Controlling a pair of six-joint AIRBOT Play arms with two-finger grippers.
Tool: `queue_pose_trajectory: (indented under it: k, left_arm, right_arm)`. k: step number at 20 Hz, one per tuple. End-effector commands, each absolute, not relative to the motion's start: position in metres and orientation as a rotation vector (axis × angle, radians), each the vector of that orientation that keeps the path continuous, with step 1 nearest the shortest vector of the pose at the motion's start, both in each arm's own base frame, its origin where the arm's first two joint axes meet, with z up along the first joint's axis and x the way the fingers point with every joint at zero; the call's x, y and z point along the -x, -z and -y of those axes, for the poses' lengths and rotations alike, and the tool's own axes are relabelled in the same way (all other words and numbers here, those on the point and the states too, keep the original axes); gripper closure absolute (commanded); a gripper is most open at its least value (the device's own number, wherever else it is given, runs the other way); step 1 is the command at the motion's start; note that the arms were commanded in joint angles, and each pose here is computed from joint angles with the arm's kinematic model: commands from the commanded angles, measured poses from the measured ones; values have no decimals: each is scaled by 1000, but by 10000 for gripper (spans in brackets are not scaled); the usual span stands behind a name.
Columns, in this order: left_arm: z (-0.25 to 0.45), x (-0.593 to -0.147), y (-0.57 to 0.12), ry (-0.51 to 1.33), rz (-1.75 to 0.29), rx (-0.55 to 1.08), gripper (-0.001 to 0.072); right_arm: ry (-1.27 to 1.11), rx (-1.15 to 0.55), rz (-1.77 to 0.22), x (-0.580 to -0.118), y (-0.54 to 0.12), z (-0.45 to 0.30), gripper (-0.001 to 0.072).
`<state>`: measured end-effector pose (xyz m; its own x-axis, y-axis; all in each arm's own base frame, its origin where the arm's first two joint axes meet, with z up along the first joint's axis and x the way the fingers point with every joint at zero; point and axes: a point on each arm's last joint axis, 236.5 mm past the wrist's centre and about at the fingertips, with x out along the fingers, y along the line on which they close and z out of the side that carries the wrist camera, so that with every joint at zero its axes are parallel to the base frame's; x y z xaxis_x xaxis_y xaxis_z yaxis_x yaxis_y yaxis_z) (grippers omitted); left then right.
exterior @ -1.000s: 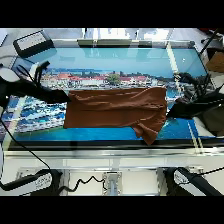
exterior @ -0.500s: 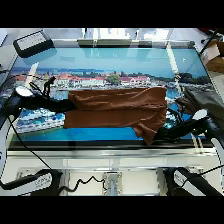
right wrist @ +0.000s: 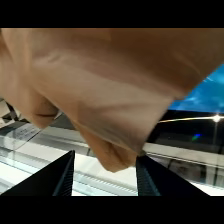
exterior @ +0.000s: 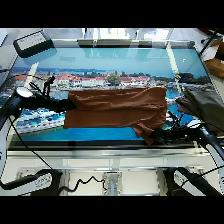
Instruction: Fold the shirts.
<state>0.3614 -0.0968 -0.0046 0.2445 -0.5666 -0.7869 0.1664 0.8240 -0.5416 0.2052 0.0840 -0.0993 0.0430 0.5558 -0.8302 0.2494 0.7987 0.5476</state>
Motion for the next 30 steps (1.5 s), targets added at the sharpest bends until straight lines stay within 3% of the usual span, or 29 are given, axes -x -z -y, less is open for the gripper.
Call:
queue_pose_trajectory:
  k: [1, 6, 13, 15, 18, 20, 23, 25, 30]
  left_arm:
    - [96, -362, 5, 514, -1226, 381, 172]
    - [96, -363, 5, 514, -1225, 381, 172]
    - [85, -363, 12, 480, -1235, 326, 173]
    - [74, -361, 19, 439, -1256, 293, 173]
    - [63, -359, 24, 401, -1277, 279, 174]
    - [53, -356, 24, 383, -1288, 300, 174]
    - [25, -354, 27, 328, -1294, 376, 172]
    - [12, -349, 33, 294, -1302, 463, 113]
    - [16, -319, 68, 299, -1406, 531, 113]
  right_arm:
    - [-243, -584, -1597, -190, 109, -71, 264]
    - [-236, -555, -1611, -187, 111, -66, 265]
    - [-158, -649, -1389, -241, 108, -64, 279]
    - [-165, -645, -1402, -238, 108, -65, 398]
    - [-204, -629, -1430, -230, 107, -70, 413]
    - [-246, -594, -1433, -228, 106, -71, 683]
    - [-263, -580, -1432, -227, 106, -72, 678]
    - [-274, -575, -1425, -228, 105, -73, 678]
    - [-278, -572, -1422, -228, 105, -73, 678]
